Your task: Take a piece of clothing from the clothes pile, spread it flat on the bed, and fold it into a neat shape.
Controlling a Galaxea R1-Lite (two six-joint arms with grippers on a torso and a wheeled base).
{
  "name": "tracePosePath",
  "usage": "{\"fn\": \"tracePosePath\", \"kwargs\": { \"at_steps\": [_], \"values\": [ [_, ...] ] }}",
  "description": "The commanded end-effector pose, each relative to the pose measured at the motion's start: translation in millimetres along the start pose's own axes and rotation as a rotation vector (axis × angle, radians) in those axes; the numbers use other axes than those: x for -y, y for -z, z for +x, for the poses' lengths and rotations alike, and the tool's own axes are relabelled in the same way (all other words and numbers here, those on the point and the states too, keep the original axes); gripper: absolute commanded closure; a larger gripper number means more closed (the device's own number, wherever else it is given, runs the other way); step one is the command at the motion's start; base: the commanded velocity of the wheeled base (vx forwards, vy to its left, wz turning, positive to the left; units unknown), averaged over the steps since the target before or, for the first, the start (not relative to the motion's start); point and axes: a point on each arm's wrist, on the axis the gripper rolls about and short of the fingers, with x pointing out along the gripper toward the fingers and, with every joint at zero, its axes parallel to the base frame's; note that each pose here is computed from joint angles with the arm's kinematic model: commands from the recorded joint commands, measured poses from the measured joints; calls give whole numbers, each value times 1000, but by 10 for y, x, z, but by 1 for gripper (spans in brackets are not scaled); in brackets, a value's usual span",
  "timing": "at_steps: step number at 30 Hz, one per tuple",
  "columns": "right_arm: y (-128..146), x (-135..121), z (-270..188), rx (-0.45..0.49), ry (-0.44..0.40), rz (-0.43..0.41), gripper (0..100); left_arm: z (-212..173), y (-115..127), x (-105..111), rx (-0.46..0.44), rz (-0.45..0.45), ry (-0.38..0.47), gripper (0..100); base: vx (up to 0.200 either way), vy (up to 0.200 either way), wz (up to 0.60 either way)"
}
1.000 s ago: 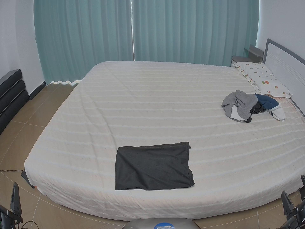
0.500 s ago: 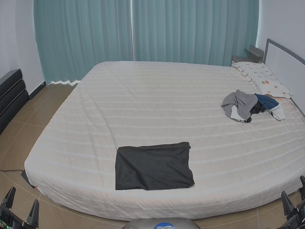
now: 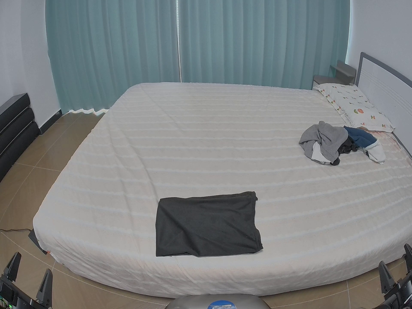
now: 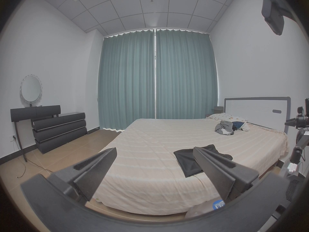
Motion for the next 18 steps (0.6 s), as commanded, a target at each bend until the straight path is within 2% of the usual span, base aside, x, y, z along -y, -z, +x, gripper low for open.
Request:
{"fn": "tracePosePath", "kwargs": {
  "at_steps": [1, 18],
  "values": [
    [25, -2, -15, 50, 17, 26, 0, 8, 49, -1, -10, -6, -2, 0, 0, 0, 0],
    [27, -3, -16, 50, 6, 21, 0, 8, 50, 0, -11, -6, 1, 0, 0, 0, 0]
  ]
}}
